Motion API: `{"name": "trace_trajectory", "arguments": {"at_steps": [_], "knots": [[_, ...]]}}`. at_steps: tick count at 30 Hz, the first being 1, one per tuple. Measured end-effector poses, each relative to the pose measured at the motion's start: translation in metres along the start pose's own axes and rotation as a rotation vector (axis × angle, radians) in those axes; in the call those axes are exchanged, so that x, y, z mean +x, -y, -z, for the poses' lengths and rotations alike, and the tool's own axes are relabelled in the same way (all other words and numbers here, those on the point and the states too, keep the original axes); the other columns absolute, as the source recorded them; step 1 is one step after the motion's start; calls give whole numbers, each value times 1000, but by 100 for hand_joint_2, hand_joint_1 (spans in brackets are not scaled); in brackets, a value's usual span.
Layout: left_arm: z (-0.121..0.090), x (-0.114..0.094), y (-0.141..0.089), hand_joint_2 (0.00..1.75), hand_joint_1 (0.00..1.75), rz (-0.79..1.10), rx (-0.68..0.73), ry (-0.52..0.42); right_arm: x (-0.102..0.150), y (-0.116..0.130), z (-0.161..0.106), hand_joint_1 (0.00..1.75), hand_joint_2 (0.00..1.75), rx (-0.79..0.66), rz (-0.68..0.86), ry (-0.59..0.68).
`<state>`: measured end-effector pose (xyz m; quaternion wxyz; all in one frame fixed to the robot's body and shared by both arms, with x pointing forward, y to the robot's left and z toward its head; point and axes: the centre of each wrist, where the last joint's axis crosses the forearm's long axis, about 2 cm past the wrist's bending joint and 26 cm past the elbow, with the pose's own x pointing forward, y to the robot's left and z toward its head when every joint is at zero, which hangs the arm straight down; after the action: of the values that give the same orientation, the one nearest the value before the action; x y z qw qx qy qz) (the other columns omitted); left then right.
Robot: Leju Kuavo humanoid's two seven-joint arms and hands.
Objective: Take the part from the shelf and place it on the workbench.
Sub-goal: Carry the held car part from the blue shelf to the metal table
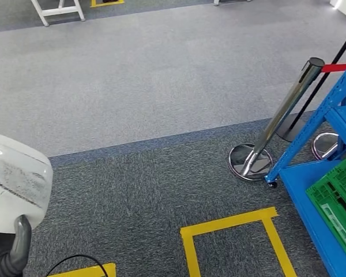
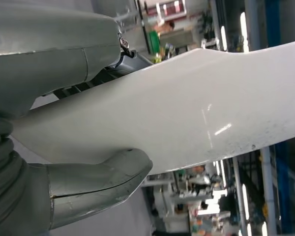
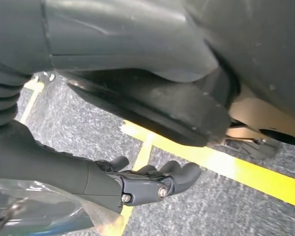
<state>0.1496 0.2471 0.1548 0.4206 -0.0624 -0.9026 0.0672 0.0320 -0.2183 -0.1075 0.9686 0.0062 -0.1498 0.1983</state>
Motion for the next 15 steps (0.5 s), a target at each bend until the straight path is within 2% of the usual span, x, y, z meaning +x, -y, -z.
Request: {"name": "trace_trajectory", "arguments": {"at_steps": [15], "knots": [[1,0,-1,175,175,12,5,-3,2,0,0,0,175,1,-14,7]]}}
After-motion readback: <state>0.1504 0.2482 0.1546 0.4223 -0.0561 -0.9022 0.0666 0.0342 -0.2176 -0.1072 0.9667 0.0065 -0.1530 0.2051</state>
